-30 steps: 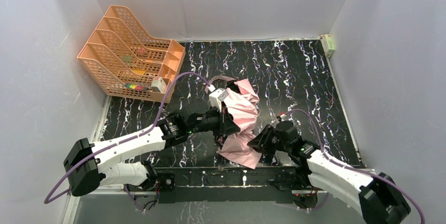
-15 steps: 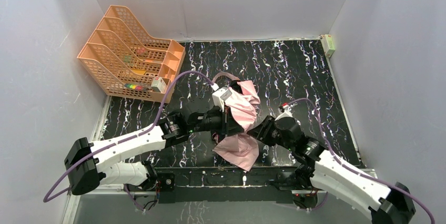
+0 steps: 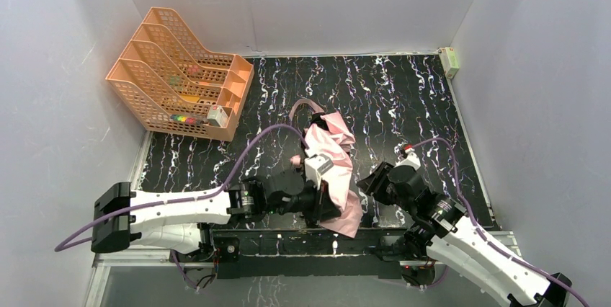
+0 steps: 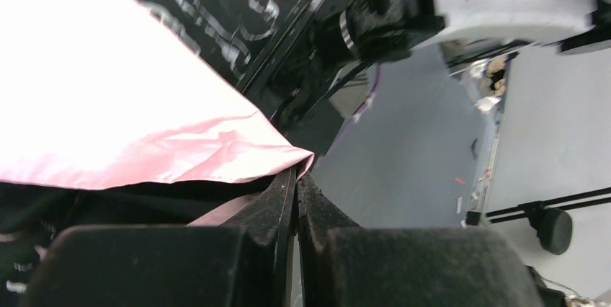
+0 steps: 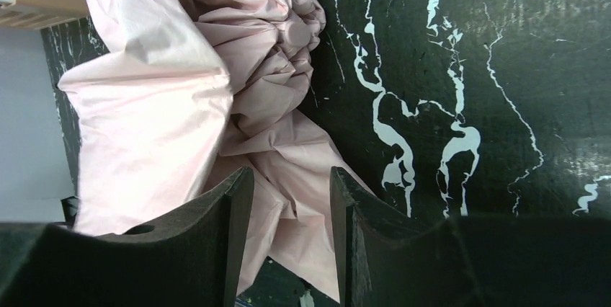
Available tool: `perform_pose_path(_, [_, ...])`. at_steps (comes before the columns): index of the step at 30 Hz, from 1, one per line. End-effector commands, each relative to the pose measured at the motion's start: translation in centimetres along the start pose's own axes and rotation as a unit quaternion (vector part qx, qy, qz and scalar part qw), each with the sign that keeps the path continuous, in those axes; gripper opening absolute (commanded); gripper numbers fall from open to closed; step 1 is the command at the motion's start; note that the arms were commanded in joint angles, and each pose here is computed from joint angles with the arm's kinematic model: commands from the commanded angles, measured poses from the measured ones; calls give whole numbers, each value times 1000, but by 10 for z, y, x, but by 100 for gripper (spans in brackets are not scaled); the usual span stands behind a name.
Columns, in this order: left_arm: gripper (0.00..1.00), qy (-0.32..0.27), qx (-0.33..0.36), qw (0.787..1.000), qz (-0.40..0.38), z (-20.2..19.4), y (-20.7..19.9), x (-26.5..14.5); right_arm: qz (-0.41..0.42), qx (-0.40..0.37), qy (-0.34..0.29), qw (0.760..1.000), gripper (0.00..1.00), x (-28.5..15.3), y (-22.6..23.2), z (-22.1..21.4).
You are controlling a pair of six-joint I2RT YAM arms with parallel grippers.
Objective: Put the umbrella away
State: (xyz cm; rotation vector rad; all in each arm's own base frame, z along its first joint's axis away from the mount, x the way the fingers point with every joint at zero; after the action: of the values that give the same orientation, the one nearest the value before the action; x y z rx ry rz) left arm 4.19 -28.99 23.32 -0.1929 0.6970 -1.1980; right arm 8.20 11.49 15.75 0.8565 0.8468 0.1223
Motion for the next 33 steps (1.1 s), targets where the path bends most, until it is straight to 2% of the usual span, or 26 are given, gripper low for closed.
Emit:
perform_pose_path(1, [0,5,-10,999,53,-32,8,-1,26,-18,-32,999,52,-14,20,14])
perform_pose_path(4, [4,11,-25,998,62,-49,14,0,39,-46,-31,998,52,-18,29,18])
perform_pose_path(9, [29,-7,-36,998,55,-53,17,-3,58,-94,-16,994,52,-21,42,21])
perform_pose_path(12, [49,-11,-33,998,57,-52,17,-5,56,-105,-10,993,54,-21,44,22])
perform_pose_path(15, [60,-14,-33,997,62,-51,18,-8,49,-113,-1,992,57,-21,44,22])
perform_pose_path(21, [71,-27,-39,996,72,-48,19,-12,47,-120,29,991,62,-24,44,18])
perform_pose_path(27, [71,23,-36,998,52,-56,14,7,47,-106,33,993,63,-26,41,16])
perform_pose_path(33, [71,51,-39,994,83,-73,19,12,52,-102,35,993,63,-27,41,15])
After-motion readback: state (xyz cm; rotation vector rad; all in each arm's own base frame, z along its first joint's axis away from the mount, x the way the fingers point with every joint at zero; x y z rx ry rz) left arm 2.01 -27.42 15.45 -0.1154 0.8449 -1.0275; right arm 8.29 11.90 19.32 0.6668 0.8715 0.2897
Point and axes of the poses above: each gripper's point midway between its finger pads, its own x axis out along the fingers, its own y axis along the line the jaws close on, z = x × y, the point moved 10 cm from there along -x, back along the fingers, and after that the axes turned 11 degrees about x, right-handed, at the moved point
